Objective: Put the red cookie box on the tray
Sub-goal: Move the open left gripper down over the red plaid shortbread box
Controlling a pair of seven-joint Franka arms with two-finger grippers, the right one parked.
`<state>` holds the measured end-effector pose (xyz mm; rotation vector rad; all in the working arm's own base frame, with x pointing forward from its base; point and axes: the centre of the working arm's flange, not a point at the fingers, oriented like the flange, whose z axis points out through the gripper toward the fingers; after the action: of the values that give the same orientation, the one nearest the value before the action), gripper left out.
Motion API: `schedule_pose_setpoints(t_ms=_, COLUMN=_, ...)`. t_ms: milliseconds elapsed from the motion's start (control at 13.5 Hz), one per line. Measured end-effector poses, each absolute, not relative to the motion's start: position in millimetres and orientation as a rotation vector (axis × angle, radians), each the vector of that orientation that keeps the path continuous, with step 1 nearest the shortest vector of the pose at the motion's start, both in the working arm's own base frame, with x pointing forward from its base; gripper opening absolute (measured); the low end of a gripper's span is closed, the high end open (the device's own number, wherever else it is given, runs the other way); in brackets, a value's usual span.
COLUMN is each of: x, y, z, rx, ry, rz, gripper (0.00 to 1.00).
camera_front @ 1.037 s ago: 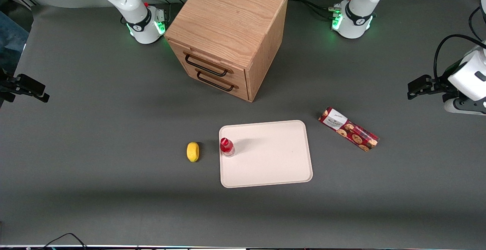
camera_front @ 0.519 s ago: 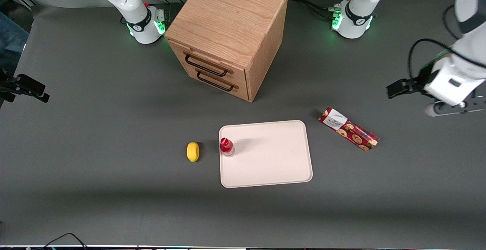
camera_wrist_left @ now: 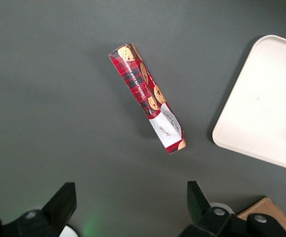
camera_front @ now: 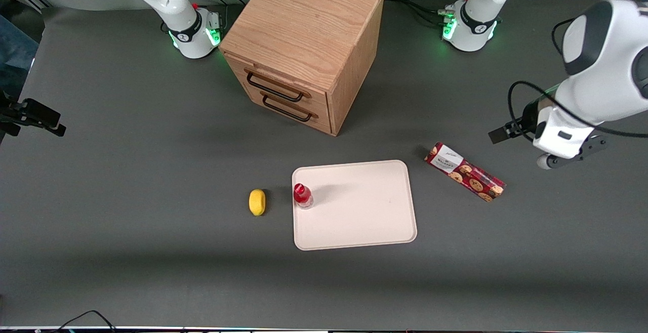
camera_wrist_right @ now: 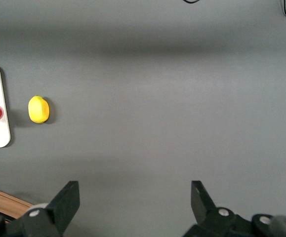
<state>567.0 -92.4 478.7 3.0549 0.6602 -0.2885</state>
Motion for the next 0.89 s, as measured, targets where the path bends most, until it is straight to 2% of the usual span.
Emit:
schedule_pose_setpoints(t_ms=222, x=564, y=-91, z=440, rx=3.037, ry=0.717, rz=-0.263, gripper=1.0)
schedule_pose_setpoints(t_ms=519, x=560, y=-86, z=391, rx=3.019, ry=0.743, rz=-0.184, gripper=1.0)
schedule_pose_setpoints(t_ms=889, x=554, y=-84, z=326, rx=3.003, ry=0.771, rz=-0.157, gripper=1.0)
